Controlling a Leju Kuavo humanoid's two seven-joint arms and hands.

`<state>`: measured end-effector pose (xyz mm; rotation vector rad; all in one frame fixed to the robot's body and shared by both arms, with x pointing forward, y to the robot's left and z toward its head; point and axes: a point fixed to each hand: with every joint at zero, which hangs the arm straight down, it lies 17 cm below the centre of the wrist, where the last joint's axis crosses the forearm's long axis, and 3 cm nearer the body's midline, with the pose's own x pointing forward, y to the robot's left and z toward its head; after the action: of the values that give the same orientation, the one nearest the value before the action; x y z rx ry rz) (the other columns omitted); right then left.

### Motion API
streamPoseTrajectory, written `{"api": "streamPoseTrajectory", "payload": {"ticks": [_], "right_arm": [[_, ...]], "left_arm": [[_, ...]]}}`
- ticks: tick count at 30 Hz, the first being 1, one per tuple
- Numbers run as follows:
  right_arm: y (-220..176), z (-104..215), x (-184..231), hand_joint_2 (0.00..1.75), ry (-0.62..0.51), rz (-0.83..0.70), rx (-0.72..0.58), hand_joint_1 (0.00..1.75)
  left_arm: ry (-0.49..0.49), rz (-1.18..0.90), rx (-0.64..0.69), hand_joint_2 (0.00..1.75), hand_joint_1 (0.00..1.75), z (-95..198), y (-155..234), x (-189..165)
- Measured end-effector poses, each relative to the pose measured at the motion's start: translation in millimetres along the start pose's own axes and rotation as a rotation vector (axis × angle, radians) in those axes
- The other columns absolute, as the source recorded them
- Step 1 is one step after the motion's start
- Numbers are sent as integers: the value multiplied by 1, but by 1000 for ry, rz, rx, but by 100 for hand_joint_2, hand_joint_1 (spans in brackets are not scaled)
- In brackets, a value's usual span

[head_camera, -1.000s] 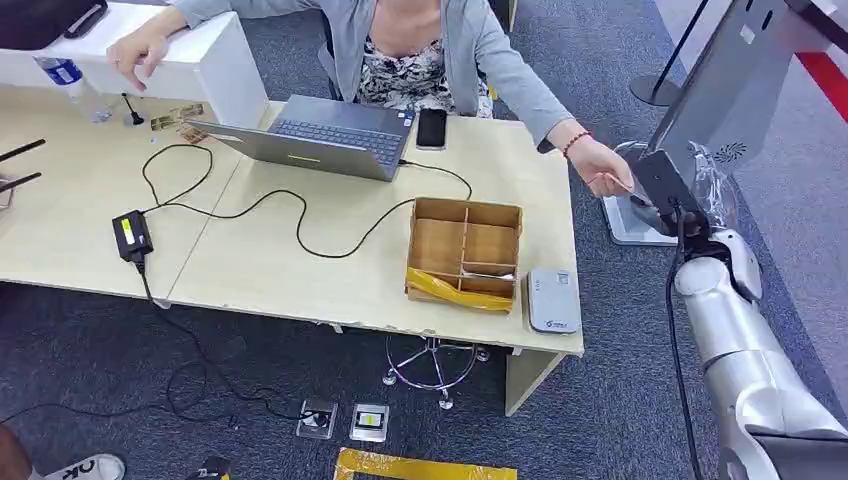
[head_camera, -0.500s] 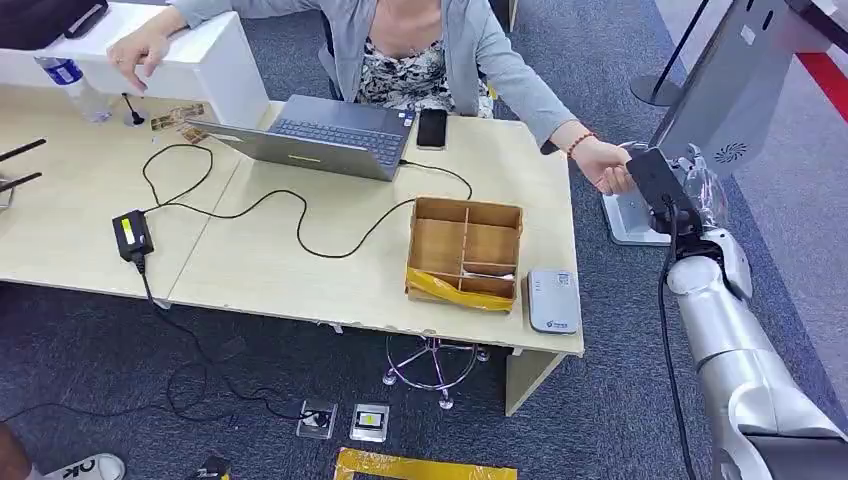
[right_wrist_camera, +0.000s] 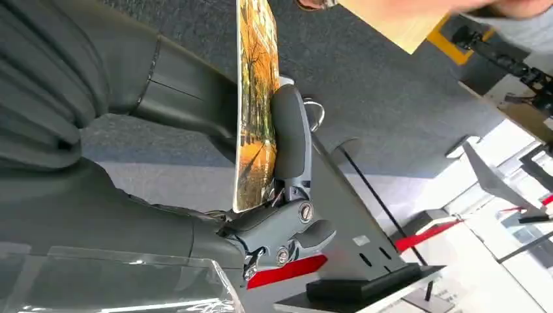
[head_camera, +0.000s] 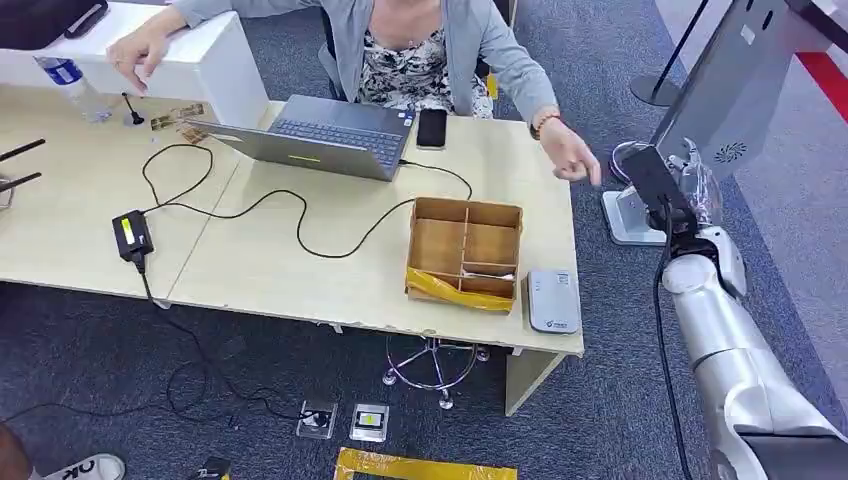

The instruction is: Pass the card to the sensor for recognition and then transmit it.

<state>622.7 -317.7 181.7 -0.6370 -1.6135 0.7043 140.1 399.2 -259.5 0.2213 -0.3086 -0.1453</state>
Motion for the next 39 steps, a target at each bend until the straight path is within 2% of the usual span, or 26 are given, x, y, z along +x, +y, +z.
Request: {"api": "streamPoseTrajectory", "payload": {"ticks": [8, 16, 27, 39], "right_arm": [[10, 11, -12, 175, 7, 6, 27, 175], [51, 51, -52, 175, 53, 36, 109, 175], [74, 82, -84, 175, 87, 59, 186, 175], [103, 98, -86, 175, 74, 102, 283, 175]], "left_arm": [[18, 8, 2, 0, 0, 0, -2, -4], [39, 11, -5, 0, 0, 1, -9, -9], [23, -14, -14, 0, 0, 1, -16, -6], [16, 4, -9, 0, 0, 1, -19, -4]]}}
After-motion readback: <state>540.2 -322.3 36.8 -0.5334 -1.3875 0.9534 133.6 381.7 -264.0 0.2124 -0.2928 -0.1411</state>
